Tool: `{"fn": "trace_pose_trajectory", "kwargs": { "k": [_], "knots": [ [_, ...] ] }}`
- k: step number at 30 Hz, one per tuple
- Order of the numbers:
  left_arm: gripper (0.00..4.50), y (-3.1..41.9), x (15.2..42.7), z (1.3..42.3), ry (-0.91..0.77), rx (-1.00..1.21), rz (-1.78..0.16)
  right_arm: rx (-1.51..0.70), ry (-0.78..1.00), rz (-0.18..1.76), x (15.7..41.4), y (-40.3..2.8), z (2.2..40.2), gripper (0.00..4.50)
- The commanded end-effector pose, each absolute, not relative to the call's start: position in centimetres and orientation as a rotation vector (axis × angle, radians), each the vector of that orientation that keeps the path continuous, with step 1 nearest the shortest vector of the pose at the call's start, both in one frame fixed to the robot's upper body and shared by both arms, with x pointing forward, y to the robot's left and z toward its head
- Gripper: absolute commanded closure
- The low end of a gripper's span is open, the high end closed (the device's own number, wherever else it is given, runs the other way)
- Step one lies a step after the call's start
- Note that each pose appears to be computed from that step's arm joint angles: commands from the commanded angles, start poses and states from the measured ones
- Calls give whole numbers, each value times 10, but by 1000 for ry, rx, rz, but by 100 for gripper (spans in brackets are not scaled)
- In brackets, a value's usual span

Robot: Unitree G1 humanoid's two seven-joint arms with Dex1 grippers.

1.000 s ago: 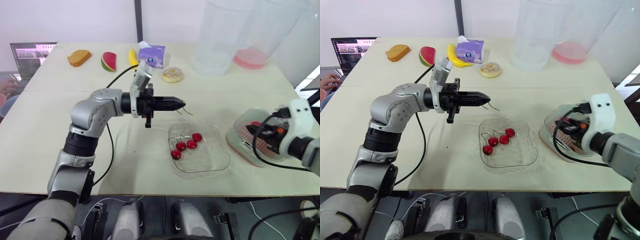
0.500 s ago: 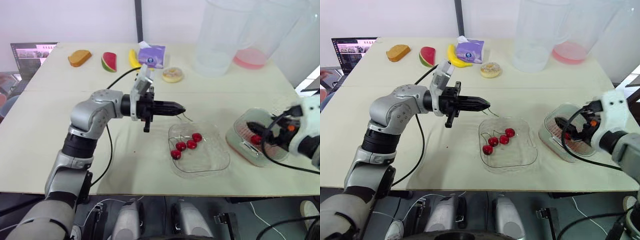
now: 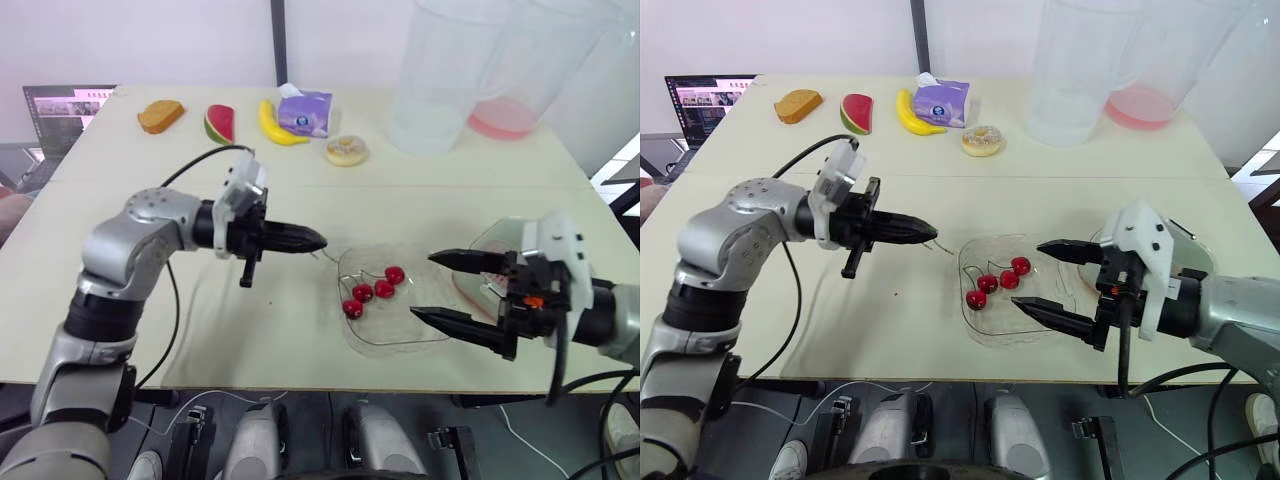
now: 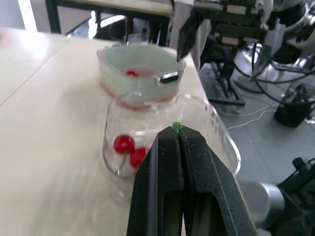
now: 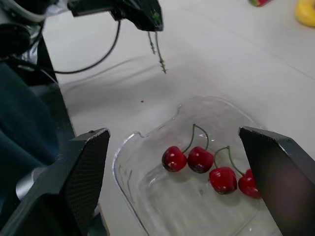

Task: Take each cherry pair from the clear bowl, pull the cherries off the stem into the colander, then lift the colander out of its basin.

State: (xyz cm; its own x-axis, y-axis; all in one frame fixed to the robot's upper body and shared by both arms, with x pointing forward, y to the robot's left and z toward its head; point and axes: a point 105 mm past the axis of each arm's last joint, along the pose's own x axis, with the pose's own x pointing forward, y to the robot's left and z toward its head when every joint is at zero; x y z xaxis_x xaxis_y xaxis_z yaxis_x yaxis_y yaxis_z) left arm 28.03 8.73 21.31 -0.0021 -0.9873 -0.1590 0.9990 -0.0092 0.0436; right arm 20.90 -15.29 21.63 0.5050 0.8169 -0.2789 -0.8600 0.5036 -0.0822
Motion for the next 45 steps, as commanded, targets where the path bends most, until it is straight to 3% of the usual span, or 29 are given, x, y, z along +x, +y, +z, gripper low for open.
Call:
{"fn": "trace_pose_trajectory", "kwargs": {
  "k": [1, 4, 7, 11, 14, 21, 28, 33, 40, 45],
  "knots": [
    [450, 106, 284, 215, 71, 184, -1454, -254, 173, 1026, 211, -153, 220, 4],
    [450, 133, 302, 200, 128, 166, -1267, -254, 167, 1034, 211, -151, 220, 4],
    [450, 187, 333, 164, 208, 252, -962, -246, 158, 1021, 213, -152, 219, 4],
    [450, 216, 344, 137, 259, 354, -849, -247, 150, 1005, 217, -151, 219, 4],
    [357, 224, 341, 122, 301, 382, -852, -243, 144, 1002, 218, -150, 219, 0],
    [6, 223, 342, 140, 257, 298, -893, -236, 145, 995, 218, -149, 218, 0],
    [6, 220, 340, 195, 127, 313, -965, -235, 140, 978, 218, -153, 220, 0],
    [6, 187, 313, 236, 16, 322, -1185, -257, 156, 924, 221, -164, 220, 0],
    [6, 149, 242, 220, 85, 338, -1503, -281, 210, 869, 222, -174, 212, 0],
    [6, 140, 232, 207, 90, 352, -1522, -315, 273, 864, 223, -171, 200, 0]
  ]
}}
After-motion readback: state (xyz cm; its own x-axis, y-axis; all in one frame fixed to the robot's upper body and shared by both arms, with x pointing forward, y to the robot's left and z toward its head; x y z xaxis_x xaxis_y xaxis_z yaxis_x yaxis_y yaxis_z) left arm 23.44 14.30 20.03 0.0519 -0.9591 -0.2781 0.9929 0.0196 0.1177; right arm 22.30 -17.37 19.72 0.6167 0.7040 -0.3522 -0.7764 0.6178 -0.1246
